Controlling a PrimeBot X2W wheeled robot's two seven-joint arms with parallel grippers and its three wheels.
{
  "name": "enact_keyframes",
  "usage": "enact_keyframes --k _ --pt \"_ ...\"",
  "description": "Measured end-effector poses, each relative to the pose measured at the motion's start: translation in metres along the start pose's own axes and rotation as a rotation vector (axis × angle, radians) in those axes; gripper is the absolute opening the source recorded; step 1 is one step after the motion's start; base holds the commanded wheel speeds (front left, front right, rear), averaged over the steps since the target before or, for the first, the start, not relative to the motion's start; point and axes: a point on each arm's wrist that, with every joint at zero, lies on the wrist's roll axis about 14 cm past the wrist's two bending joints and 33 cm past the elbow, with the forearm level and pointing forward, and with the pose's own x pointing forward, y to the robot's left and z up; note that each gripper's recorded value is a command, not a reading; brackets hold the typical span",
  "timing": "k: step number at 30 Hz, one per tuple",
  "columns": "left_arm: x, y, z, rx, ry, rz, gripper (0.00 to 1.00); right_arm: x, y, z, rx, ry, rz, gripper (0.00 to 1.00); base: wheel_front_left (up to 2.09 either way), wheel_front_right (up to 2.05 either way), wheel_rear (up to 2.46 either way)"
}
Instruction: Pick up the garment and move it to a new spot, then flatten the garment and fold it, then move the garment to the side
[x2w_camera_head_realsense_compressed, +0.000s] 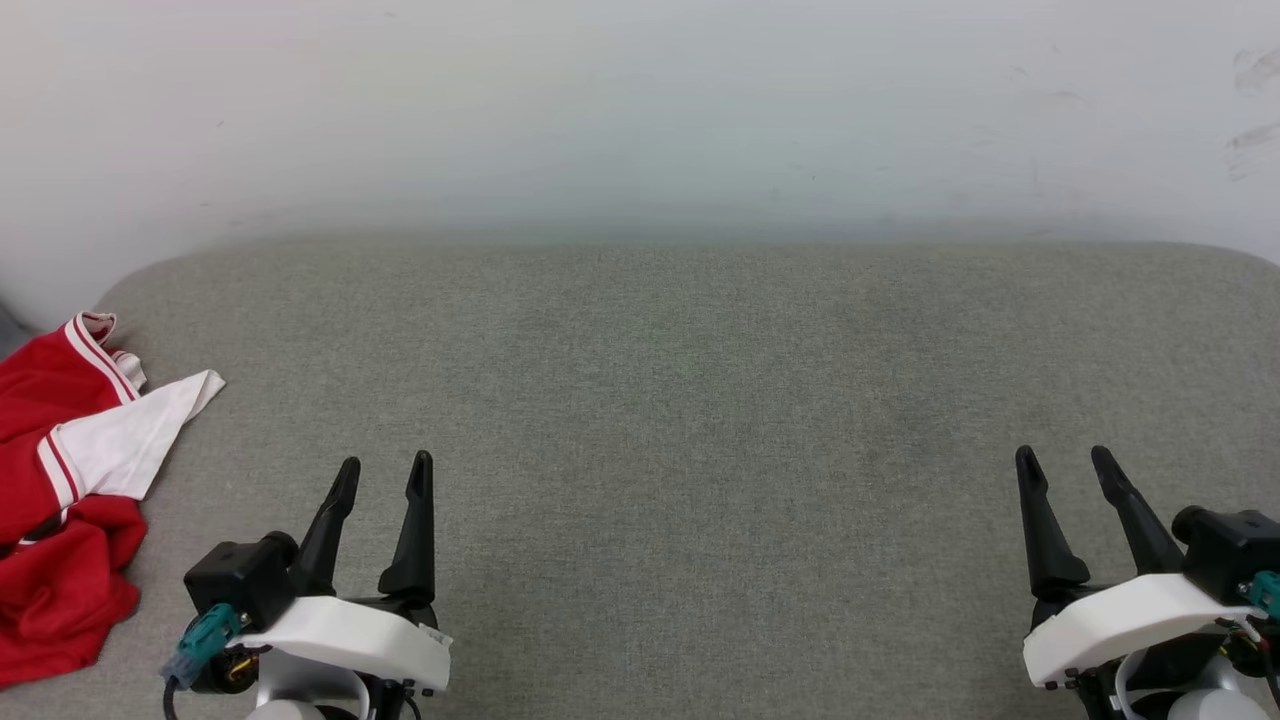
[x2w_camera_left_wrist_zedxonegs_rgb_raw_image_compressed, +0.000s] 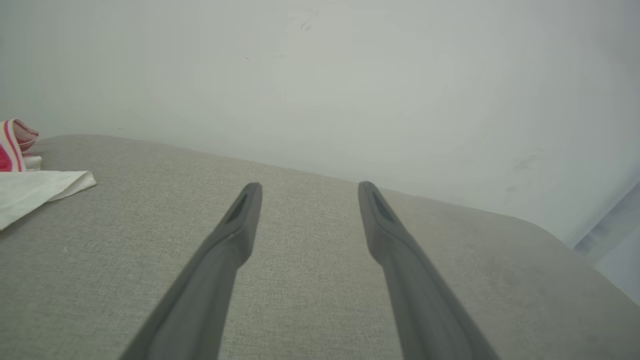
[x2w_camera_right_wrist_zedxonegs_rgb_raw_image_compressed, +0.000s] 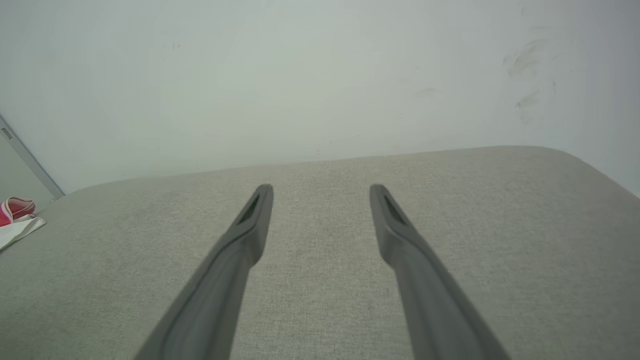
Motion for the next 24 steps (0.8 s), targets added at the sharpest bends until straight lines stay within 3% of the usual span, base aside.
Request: enact_keyframes --k 24 --pt "-0.003 -0.003 -0.014 0.168 0.027 -0.031 1.0 -0.002 -0.003 0.005 -0.145 -0.019 -0.006 1.0 0.0 0.0 0.0"
